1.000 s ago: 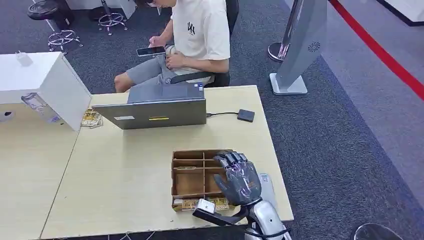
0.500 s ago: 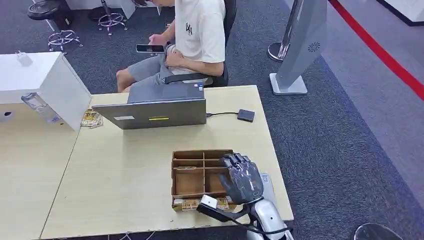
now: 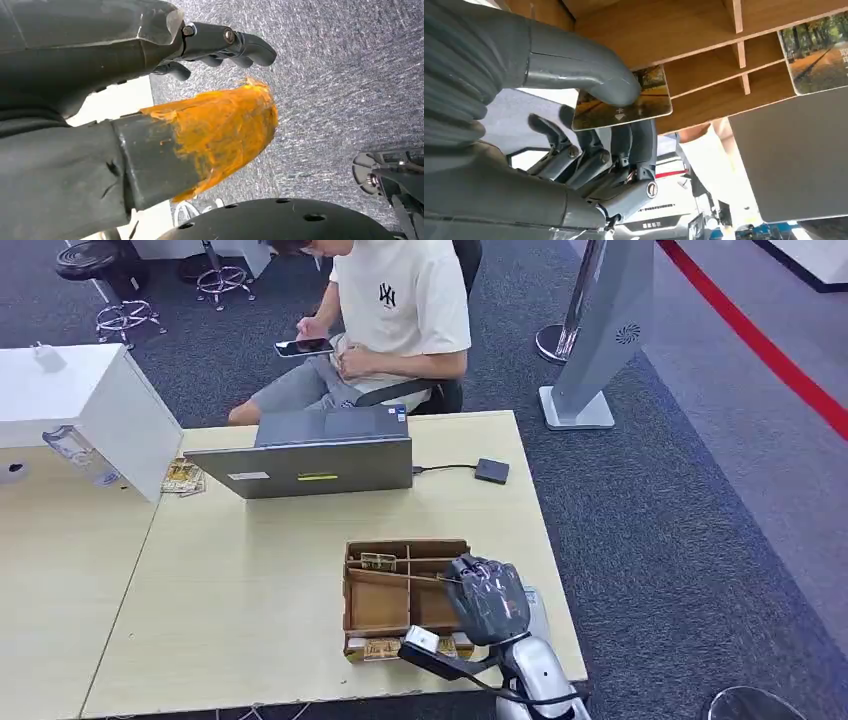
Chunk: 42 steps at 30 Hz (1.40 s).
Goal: Pass the card to the sensor for recognition and then transmit it.
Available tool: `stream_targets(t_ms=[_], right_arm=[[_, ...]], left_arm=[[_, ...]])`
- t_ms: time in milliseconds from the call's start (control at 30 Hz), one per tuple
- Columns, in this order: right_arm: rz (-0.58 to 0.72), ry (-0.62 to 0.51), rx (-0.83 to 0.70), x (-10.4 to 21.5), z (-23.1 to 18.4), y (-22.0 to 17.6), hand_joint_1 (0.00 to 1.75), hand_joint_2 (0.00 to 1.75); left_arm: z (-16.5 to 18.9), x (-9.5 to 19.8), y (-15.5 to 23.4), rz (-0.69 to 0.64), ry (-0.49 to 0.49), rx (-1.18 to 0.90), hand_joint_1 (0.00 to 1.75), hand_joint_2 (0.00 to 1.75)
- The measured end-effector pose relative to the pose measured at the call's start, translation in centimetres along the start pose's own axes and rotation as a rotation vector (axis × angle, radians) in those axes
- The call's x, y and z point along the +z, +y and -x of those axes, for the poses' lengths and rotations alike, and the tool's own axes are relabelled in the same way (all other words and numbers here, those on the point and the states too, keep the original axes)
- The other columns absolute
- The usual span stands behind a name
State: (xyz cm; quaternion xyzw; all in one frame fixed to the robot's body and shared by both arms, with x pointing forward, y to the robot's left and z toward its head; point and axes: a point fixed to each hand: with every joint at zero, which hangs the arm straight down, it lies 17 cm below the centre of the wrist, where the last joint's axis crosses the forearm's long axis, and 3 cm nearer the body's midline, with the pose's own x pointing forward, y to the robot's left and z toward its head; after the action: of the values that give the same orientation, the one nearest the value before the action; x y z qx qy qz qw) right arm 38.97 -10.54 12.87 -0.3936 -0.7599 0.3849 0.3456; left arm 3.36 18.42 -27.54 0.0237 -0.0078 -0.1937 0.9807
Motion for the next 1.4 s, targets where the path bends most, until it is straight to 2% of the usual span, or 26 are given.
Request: stream_targets(t_ms=[200, 333, 367, 467, 533, 667, 833, 1100, 1267, 1400], right_arm=[[0.004, 0.000, -0.001, 0.0, 0.1, -0.1, 1.75, 1.75], [0.038, -0.018, -0.061, 0.0, -0.3, -0.9, 1.75, 1.75], [0.066, -0.008, -0.111, 0.0, -0.3, -1.6, 1.75, 1.75], [0.224, 0.136, -0.380, -0.4, 1.1, -5.2, 1.75, 1.75], [0.320, 0.182, -0.539, -1.0, 1.4, -8.0, 1.75, 1.75], [0.463, 0.151, -0.780, -1.8, 0.5, -13.8, 1.75, 1.75], [0.546, 0.081, -0.881, -1.6, -0.2, -18.0, 1.75, 1.75], [0.564, 0.036, -0.903, -1.5, -0.8, -19.5, 1.75, 1.75], [0.542, -0.024, -0.813, -2.1, -2.1, -19.7, 1.75, 1.75], [0.525, -0.084, -0.680, -3.1, -4.1, -19.5, 1.75, 1.75]], left_arm=[[0.0, 0.0, 0.0, 0.000, 0.000, 0.000, 0.00, 0.00], [0.0, 0.0, 0.0, -0.001, 0.001, 0.001, 0.00, 0.00], [0.0, 0.0, 0.0, -0.002, 0.000, 0.002, 0.00, 0.00], [-0.1, 0.0, -0.1, -0.005, -0.002, 0.012, 0.00, 0.00], [-0.2, 0.1, -0.4, -0.003, -0.003, 0.019, 0.00, 0.00], [-0.4, 0.2, -0.9, 0.003, -0.007, 0.027, 0.00, 0.00], [-0.5, 0.3, -1.2, 0.008, -0.008, 0.033, 0.00, 0.00], [-0.6, 0.3, -1.2, 0.009, -0.012, 0.032, 0.00, 0.00], [-0.6, 0.3, -1.2, 0.011, -0.013, 0.023, 0.00, 0.00], [-0.6, 0.3, -1.2, 0.011, -0.013, 0.013, 0.00, 0.00]])
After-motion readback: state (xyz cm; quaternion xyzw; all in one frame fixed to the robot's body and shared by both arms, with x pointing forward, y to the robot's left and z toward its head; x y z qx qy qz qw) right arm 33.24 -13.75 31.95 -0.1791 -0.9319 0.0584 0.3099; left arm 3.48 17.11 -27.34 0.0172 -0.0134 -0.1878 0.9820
